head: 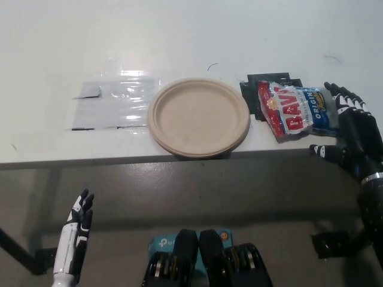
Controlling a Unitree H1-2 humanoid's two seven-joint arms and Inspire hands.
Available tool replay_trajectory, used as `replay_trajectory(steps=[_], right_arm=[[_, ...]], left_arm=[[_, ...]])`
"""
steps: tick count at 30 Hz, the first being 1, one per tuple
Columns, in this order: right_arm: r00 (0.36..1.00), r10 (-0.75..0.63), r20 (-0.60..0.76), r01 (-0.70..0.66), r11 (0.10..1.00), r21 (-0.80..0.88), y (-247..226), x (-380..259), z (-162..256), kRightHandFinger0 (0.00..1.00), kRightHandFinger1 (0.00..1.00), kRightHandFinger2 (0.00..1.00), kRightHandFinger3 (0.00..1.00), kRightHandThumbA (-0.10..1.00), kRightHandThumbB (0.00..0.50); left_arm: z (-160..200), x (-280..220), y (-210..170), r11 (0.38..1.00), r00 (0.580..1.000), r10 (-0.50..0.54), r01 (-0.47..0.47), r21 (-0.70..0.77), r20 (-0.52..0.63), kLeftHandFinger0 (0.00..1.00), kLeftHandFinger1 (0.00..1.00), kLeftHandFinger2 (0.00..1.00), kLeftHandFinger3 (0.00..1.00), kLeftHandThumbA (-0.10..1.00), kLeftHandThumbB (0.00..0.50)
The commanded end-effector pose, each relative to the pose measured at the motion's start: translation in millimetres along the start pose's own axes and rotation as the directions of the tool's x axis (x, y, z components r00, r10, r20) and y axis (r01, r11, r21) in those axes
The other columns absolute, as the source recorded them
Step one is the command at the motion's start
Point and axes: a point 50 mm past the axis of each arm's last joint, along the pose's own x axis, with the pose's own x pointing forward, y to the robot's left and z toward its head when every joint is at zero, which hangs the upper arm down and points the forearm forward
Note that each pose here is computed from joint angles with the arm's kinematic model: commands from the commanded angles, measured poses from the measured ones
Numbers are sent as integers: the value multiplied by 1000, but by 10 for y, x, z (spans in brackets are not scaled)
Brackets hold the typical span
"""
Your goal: The robot picks up a small bag of sunflower seeds on the right hand side and take it to the empty plate on the left hand side then pours some sunflower seeds on to the plate.
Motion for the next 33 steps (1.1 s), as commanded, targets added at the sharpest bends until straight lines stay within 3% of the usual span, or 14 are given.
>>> replay_trajectory(steps=[1,33], right_arm=[[996,-70,47,70,998,-3,-266,194,116,1000,1000,1000,1000,1000,323],[999,-42,5,42,999,16,-199,414,87,1000,1000,1000,1000,1000,308]], left_arm=[[59,22,39,1000,998,8,-9,7,56,1000,1000,1000,1000,1000,45],[52,-21,34,1000,999,-4,4,8,48,1000,1000,1000,1000,1000,49]])
